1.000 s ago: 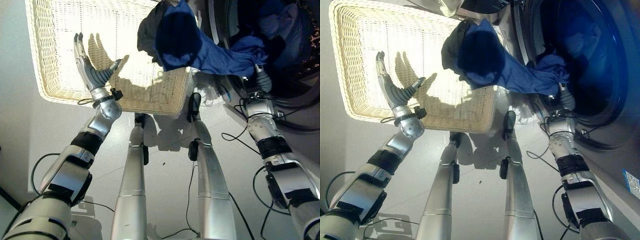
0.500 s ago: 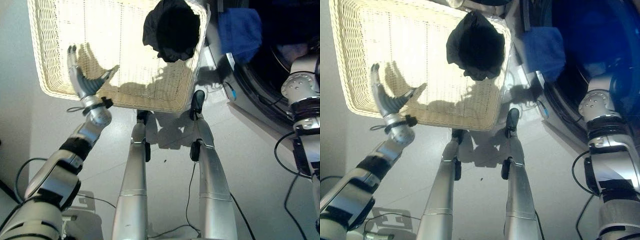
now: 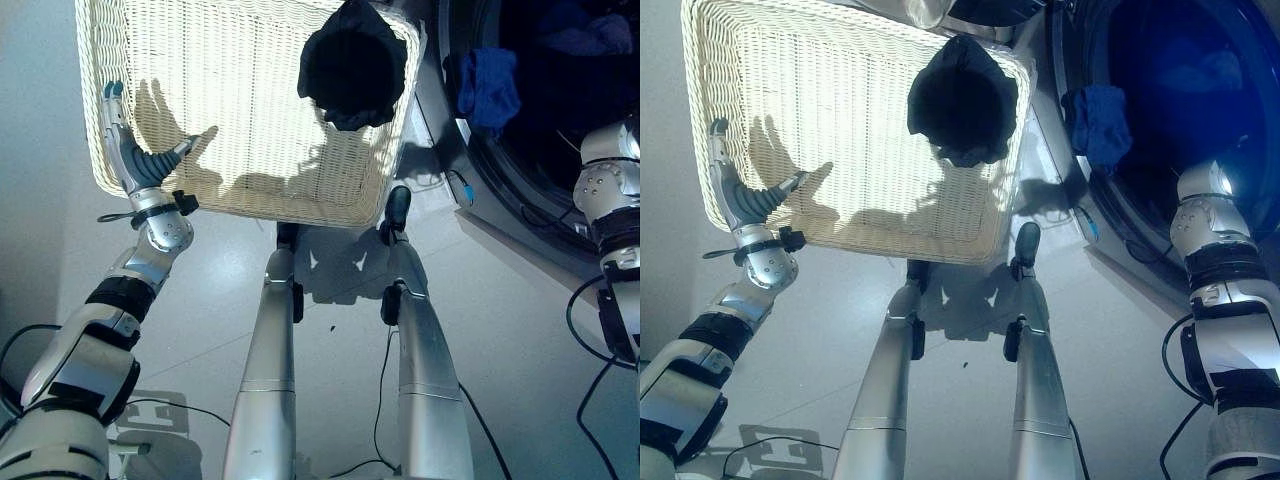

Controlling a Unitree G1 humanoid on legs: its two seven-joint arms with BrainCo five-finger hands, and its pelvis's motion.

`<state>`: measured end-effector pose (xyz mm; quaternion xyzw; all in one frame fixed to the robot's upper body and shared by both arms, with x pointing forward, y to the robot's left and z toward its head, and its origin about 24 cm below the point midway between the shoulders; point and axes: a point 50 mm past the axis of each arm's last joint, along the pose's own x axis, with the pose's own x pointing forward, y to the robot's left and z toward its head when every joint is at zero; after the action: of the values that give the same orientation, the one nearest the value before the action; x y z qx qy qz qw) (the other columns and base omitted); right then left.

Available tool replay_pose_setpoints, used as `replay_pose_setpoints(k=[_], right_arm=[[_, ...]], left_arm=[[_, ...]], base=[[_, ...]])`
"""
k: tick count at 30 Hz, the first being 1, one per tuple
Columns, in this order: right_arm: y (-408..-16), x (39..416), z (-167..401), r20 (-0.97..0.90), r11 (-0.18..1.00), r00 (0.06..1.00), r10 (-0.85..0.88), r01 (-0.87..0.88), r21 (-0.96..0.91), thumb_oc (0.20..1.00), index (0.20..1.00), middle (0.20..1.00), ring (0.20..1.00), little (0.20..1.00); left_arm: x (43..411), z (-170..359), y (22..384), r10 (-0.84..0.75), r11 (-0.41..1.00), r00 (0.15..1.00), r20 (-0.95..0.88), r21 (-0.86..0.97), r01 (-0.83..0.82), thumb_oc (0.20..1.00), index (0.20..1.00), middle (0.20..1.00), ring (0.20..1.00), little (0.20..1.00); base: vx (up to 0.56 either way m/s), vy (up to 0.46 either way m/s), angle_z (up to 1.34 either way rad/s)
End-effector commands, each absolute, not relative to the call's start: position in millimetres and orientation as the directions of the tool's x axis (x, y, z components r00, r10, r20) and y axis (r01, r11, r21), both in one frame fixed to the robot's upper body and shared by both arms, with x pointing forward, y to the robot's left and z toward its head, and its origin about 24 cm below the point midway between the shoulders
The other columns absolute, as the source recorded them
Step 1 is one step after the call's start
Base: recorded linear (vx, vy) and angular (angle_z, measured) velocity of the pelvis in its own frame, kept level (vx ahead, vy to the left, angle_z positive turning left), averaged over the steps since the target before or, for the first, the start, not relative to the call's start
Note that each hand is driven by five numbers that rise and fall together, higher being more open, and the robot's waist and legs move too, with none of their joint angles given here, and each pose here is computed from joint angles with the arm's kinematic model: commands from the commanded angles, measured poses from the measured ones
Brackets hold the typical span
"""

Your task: Put the clothes into the washing machine.

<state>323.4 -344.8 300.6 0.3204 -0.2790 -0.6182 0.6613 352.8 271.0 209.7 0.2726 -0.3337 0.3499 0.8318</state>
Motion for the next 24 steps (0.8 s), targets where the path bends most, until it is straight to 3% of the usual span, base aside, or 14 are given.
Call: replay_pose_setpoints(k=[1,3,5,10,24], right_arm=[[-434.2,238.1,351.5,0.133,-0.077,-0.227,-0.965,0.725,0.684,1.0,1.0,1.0,1.0,1.0],[-429.1,248.3,351.5,0.284,-0.122,-0.266,-0.921,0.89,0.44,1.0,1.0,1.0,1.0,1.0],[-422.7,253.2,357.2,0.375,-0.145,-0.271,-0.887,0.933,0.331,1.0,1.0,1.0,1.0,1.0],[-392.9,273.2,391.0,0.594,-0.185,-0.19,-0.782,0.98,0.07,1.0,1.0,1.0,1.0,1.0],[-325.3,321.3,399.2,0.802,-0.021,0.028,-0.597,0.999,-0.05,1.0,1.0,1.0,1.0,1.0]], left_arm=[[353.3,210.7,271.6,0.391,0.61,0.518,0.76,0.207,-0.765,1.0,1.0,1.0,1.0,1.0],[357.1,214.9,260.7,0.338,0.626,0.528,0.779,0.233,-0.744,1.0,1.0,1.0,1.0,1.0],[359.2,218.9,254.1,0.296,0.632,0.533,0.793,0.256,-0.731,1.0,1.0,1.0,1.0,1.0],[368.3,239.6,220.4,0.061,0.659,0.569,0.82,0.395,-0.64,1.0,1.0,1.0,1.0,1.0],[377.3,277.4,145.4,-0.362,0.559,0.526,0.769,0.631,-0.538,1.0,1.0,1.0,1.0,1.0]], base=[[0.0,0.0,0.0],[-0.01,0.007,0.03],[0.0,0.001,0.02],[-0.01,0.004,0.0],[0.0,0.001,0.0]])
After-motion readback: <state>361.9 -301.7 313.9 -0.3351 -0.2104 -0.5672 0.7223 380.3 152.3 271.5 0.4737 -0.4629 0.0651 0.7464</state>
